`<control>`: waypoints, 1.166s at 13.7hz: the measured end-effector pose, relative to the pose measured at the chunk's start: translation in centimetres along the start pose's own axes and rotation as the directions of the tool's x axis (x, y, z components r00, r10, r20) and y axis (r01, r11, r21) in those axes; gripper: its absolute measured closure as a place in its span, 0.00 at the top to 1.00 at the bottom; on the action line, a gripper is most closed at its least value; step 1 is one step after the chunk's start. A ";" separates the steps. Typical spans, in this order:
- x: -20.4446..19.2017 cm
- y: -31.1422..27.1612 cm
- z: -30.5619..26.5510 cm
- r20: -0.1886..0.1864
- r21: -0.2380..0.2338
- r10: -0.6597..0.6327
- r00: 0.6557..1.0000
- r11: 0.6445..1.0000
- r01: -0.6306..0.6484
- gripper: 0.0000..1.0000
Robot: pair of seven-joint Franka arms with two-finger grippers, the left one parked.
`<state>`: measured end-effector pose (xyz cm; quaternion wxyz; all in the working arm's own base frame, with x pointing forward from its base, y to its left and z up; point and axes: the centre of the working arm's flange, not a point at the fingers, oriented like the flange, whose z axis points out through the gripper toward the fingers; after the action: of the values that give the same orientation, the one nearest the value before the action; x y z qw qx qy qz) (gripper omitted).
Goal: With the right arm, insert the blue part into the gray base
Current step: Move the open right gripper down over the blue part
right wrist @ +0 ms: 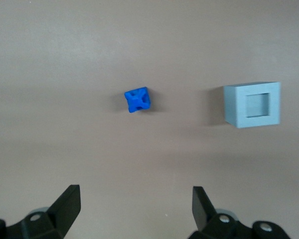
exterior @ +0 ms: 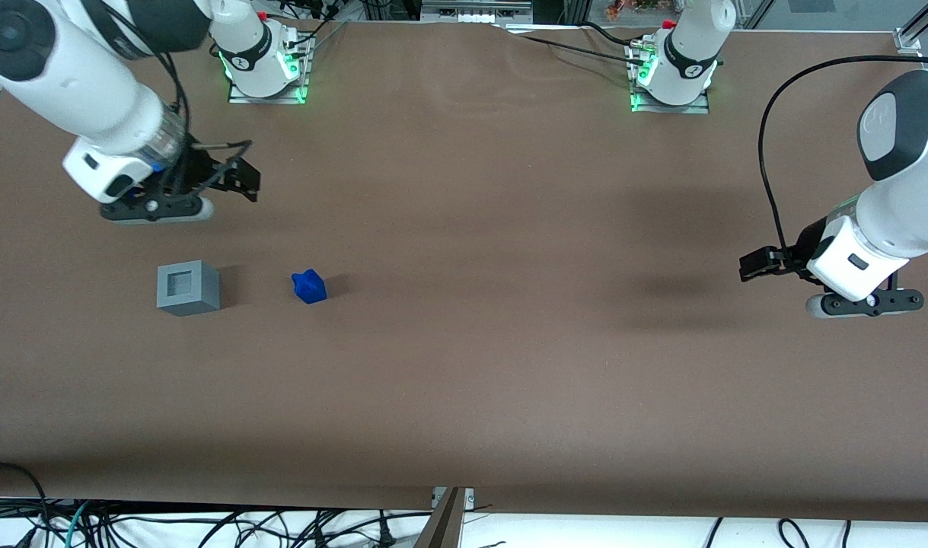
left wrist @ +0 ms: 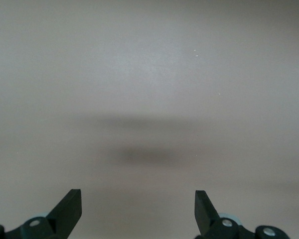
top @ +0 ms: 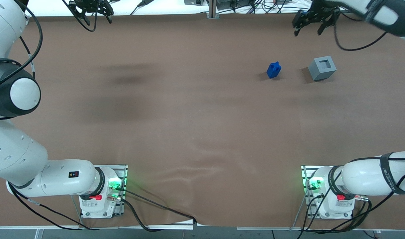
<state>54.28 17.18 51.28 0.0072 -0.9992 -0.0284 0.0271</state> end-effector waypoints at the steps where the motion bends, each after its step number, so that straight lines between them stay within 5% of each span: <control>1: 0.1 -0.5 1.4 -0.009 0.003 0.000 1.000 1.000 0.000 0.99; 10: 1.1 -1.1 12.2 -0.041 0.013 -0.018 0.999 1.000 0.019 0.99; 16: 3.1 -2.9 18.3 -0.092 -0.019 -0.153 0.984 0.988 0.152 0.99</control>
<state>56.24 20.53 32.88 0.0048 -0.9943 -0.1047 -0.0202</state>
